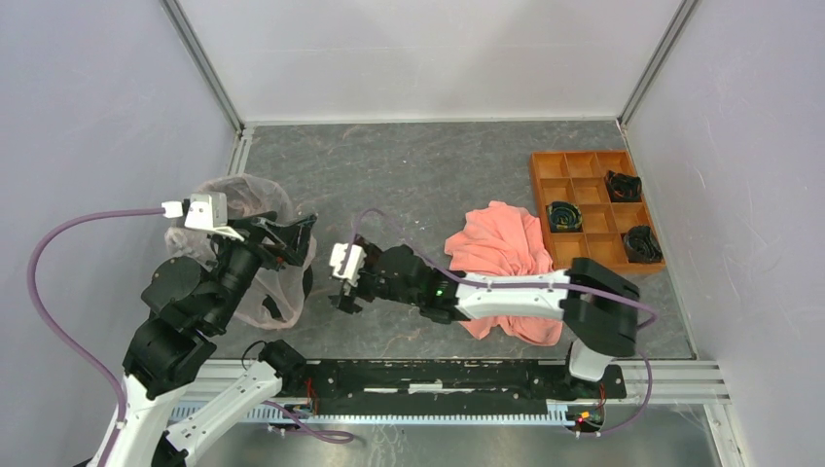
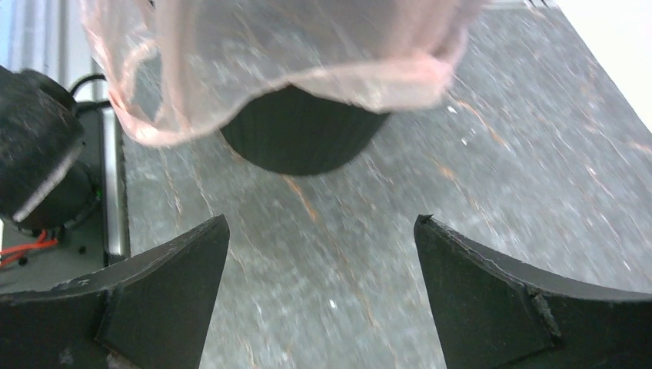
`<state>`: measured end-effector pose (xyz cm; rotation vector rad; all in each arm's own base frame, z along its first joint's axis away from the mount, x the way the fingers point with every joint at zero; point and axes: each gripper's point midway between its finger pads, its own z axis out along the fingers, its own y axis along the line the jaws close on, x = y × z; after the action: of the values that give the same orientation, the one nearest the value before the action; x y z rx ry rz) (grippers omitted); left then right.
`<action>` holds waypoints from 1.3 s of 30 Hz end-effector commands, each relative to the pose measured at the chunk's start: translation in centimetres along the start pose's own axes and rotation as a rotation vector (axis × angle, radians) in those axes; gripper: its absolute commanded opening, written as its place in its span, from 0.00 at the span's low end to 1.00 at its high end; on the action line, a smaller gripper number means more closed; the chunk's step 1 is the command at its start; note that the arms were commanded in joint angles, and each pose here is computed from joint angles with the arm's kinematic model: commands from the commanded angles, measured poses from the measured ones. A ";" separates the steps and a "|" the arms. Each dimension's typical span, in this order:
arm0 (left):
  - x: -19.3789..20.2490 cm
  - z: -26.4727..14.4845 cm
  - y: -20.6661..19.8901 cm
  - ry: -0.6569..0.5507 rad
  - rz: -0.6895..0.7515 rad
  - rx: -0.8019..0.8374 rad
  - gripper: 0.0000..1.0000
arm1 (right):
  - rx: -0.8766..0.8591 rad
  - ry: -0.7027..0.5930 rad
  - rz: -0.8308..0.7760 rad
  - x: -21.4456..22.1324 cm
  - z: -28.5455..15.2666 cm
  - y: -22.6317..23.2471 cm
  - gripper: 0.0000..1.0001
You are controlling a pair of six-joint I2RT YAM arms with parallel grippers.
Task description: Put the trash bags into the trash bin
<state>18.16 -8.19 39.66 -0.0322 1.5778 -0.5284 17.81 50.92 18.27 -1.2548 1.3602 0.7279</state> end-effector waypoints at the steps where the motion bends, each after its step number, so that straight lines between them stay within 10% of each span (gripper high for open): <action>1: -1.5 0.3 -0.2 -0.057 -0.020 -0.002 0.92 | 0.145 0.029 0.041 -0.1 -4.4 -2.7 0.98; 9: -1.1 0.2 0.8 -0.058 -0.031 -0.052 0.96 | 0.434 0.202 0.063 5.6 -14.5 -8.0 0.98; 15: -1.7 0.7 0.4 -0.084 -0.048 -0.047 1.00 | 0.711 0.224 0.068 1.3 -23.5 -13.8 0.98; 23: -6.7 -1.3 0.7 -0.213 -0.002 -0.064 1.00 | 0.653 -0.166 0.159 -14.1 -30.8 -14.8 0.98; 39: -8.1 -3.0 1.7 -0.280 -0.014 -0.096 1.00 | 0.797 -0.255 0.137 -15.6 -35.1 -16.7 0.98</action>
<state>16.93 -4.06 45.20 -0.1759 1.3761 -0.4760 20.86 19.69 42.63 -0.4991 1.3803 0.3290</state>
